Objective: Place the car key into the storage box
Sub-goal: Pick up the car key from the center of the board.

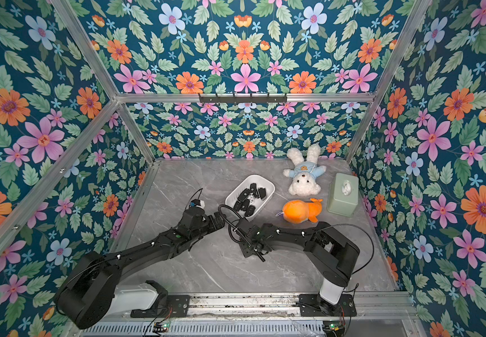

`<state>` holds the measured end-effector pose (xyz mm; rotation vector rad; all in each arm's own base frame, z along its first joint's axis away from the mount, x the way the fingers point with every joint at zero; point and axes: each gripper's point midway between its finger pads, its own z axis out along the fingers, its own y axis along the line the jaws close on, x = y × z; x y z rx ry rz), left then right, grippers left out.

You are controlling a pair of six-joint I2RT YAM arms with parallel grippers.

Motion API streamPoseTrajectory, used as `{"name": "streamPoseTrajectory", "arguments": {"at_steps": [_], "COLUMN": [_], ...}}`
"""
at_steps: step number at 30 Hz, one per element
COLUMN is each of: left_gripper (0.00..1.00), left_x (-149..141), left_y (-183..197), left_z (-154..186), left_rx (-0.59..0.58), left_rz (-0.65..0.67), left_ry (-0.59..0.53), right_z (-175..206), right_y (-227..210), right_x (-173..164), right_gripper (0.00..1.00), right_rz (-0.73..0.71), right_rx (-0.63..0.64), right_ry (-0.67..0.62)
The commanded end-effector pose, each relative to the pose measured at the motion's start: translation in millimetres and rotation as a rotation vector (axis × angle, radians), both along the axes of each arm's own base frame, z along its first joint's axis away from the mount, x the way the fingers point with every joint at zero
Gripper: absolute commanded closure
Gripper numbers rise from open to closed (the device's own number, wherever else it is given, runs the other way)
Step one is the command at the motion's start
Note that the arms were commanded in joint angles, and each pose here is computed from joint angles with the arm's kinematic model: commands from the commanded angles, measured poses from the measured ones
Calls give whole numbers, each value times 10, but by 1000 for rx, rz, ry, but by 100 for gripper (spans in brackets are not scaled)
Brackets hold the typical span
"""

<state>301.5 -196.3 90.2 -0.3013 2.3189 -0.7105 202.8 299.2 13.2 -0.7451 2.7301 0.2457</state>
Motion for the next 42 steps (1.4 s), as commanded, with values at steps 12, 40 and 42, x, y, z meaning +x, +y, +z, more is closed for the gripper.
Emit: {"name": "streamPoseTrajectory", "arguments": {"at_steps": [12,40,42], "left_gripper": [0,0,0], "left_x": [7,-8,-6], "left_y": [26,62,70], "left_z": [-6,-20,-13], "left_rx": [-3,-4,0], "left_rz": [16,31,33], "left_ry": [-1,3,-1], "right_z": [-132,-117,-93], "right_y": [-376,-401,-397], "right_x": [-217,-273,-249], "right_gripper": [53,64,65], "right_rz": [43,51,46], "right_rx": [-190,-195,-192], "right_ry": [55,49,38]}}
